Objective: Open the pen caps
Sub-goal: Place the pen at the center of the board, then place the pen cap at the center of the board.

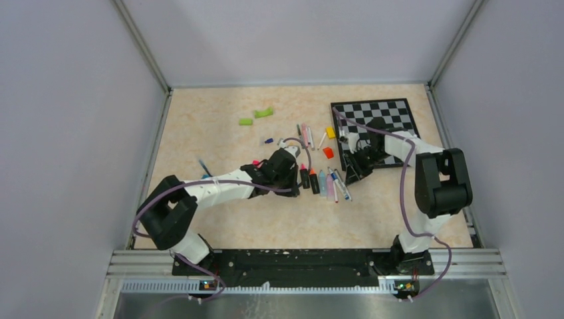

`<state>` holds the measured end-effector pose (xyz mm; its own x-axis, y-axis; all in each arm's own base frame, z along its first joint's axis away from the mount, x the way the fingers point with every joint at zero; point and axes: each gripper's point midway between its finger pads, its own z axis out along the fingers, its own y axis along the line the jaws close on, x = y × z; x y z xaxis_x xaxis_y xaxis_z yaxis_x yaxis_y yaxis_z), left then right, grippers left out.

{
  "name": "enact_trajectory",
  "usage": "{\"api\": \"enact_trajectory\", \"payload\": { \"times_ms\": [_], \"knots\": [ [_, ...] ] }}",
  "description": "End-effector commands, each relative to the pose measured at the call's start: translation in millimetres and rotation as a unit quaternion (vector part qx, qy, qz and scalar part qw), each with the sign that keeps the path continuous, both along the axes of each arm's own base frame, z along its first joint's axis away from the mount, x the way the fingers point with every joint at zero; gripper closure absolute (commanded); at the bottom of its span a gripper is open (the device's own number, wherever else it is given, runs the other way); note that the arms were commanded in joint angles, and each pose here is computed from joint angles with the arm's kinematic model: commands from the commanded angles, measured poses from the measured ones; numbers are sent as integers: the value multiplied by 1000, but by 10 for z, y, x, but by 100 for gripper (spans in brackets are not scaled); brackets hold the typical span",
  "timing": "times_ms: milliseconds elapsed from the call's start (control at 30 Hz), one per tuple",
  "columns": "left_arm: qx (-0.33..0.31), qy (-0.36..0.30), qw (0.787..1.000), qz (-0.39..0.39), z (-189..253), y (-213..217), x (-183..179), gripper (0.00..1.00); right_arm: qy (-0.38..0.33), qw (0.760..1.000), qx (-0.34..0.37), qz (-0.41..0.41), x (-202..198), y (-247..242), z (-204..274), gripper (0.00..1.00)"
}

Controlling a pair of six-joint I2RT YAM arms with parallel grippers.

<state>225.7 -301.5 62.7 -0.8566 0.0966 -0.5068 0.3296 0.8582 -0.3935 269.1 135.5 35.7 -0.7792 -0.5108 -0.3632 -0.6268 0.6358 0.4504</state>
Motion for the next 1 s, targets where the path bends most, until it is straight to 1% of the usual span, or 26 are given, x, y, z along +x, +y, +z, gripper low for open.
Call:
{"api": "enact_trajectory", "payload": {
  "times_ms": [0, 100, 133, 167, 233, 267, 400, 500, 567, 667, 967],
  "knots": [
    [-10, -24, 1000, -3, 189, -151, 157, 100, -64, 997, 45, -8, 73, 74, 398, 70],
    [2, -14, 1000, 5, 187, -189, 205, 100, -76, 990, 116, -16, -15, 95, 621, 69],
    [19, -17, 999, 21, 167, -149, 261, 100, -83, 987, 134, -20, -33, 91, 688, 69],
    [30, -14, 999, 31, 146, -135, 291, 100, -90, 985, 148, -24, -60, 79, 735, 68],
    [51, -6, 998, 46, 76, -106, 331, 96, -104, 980, 167, -30, -99, 66, 789, 67],
    [55, -4, 997, 49, 63, -112, 346, 95, -109, 978, 173, -31, -121, 62, 798, 66],
    [66, 1, 997, 49, 3, -155, 382, 94, -124, 973, 191, -41, -130, 27, 853, 65],
    [77, 6, 996, 50, -44, -167, 387, 91, -124, 970, 203, -41, -137, 36, 881, 65],
    [80, 8, 996, 49, -57, -173, 385, 88, -127, 969, 203, -54, -105, -34, 879, 65],
    [79, 9, 996, 48, -58, -181, 379, 80, -124, 969, 206, -55, -114, -32, 874, 65],
    [77, 17, 996, 44, -117, -214, 367, 72, -117, 968, 214, -58, -128, -41, 865, 65]
  ]
}}
